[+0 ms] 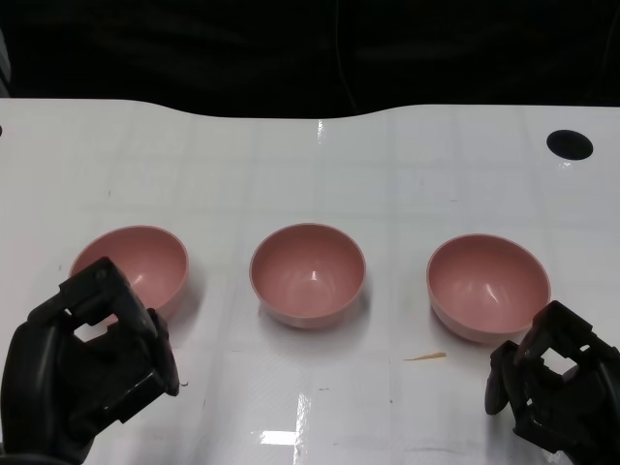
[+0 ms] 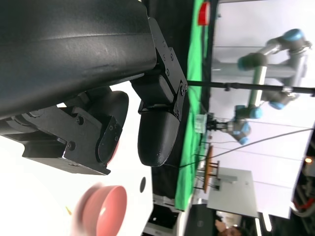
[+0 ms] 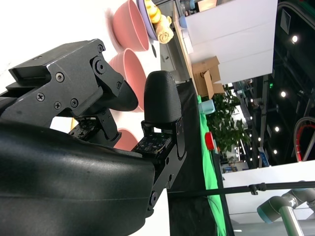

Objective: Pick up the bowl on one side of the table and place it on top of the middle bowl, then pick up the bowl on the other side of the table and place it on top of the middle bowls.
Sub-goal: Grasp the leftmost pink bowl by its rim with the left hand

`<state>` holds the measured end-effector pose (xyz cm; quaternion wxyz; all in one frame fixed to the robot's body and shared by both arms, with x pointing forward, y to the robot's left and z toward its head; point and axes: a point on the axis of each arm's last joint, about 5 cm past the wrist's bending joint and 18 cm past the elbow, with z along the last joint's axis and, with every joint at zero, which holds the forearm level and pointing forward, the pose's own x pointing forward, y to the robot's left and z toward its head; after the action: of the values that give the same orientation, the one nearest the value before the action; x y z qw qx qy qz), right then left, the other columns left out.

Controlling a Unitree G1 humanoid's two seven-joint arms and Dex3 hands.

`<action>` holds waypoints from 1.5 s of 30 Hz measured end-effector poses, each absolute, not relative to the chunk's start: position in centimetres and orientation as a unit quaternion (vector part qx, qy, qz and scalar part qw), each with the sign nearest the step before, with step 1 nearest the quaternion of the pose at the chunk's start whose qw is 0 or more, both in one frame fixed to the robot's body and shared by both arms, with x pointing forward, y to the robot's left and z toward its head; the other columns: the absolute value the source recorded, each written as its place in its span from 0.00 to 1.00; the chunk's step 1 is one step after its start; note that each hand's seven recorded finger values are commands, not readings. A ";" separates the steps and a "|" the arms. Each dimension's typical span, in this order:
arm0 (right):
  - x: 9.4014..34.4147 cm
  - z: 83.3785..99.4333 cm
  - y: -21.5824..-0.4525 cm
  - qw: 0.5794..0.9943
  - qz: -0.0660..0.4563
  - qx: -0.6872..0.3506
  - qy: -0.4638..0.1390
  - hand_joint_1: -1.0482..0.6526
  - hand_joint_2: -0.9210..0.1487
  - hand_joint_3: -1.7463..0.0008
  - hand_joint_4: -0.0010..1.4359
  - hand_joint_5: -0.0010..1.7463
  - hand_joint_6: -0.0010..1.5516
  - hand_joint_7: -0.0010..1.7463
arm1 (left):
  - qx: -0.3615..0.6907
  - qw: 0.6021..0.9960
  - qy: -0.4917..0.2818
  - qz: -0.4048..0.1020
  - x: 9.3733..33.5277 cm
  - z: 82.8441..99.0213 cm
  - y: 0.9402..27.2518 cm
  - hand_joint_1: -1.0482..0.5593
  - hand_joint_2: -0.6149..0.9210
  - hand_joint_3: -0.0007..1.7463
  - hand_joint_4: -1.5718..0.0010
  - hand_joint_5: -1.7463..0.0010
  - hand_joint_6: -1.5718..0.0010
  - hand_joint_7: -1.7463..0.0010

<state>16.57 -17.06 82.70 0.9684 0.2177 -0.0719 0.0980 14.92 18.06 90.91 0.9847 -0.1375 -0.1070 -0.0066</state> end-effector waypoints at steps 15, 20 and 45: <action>16.6 82.8 -17.0 0.969 0.098 0.217 -0.072 0.61 0.31 0.31 0.65 1.00 0.46 0.90 | 0.266 0.942 -0.204 0.023 14.3 95.0 18.5 0.55 0.78 0.11 0.63 0.53 0.50 0.69; 16.6 82.8 -17.0 0.969 0.098 0.216 -0.071 0.60 0.31 0.31 0.65 1.00 0.46 0.90 | 0.473 0.859 -0.191 0.049 14.4 96.9 18.9 0.33 0.76 0.00 0.44 0.88 0.34 0.96; 16.7 83.1 -16.4 0.969 0.098 0.214 -0.074 0.61 0.35 0.24 0.66 1.00 0.45 0.93 | 0.682 0.728 -0.051 -0.040 19.8 95.1 19.9 0.04 0.93 0.01 0.67 1.00 0.60 1.00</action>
<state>16.71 -16.41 83.05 0.9692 0.2137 -0.0740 0.0976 19.80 19.90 95.08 0.7282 0.6823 -0.0512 -0.0396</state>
